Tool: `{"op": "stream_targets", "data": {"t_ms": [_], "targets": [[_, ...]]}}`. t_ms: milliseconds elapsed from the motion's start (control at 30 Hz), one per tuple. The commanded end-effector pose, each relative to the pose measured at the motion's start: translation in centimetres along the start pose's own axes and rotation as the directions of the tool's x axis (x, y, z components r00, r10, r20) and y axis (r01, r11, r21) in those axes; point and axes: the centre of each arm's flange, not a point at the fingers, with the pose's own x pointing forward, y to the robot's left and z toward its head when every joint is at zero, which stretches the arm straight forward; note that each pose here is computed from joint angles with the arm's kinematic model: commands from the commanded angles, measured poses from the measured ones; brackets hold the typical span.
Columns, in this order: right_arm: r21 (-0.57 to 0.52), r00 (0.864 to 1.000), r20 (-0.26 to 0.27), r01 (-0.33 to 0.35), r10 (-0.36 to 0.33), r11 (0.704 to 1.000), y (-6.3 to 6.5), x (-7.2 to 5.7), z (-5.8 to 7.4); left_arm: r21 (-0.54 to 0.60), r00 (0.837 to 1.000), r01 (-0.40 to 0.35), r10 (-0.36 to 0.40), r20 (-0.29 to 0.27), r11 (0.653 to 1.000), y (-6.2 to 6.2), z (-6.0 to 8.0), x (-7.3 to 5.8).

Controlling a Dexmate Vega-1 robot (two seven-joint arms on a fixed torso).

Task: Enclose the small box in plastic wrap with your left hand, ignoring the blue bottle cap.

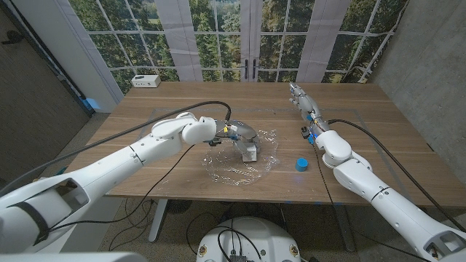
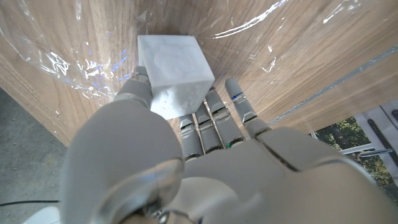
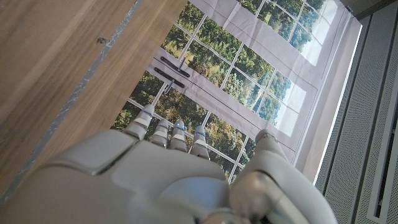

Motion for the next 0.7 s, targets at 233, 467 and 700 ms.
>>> {"op": "stream_targets", "data": {"t_ms": [233,467,700], "targets": [[-0.004,1.000,0.012,-0.007,0.007,1.000,-0.1,0.1,0.5,0.152,0.982,-0.107,0.128,-0.136,0.983,1.7,-0.2,-1.9],[-0.001,1.000,0.010,-0.002,0.002,1.000,-0.1,-0.2,0.5,0.069,0.996,-0.013,0.019,-0.091,0.998,2.4,-0.4,-1.7],[0.005,1.000,0.010,-0.001,0.001,1.000,-0.2,-0.5,0.5,0.083,0.992,-0.063,0.072,-0.103,0.995,2.2,-0.2,-1.9]]}}
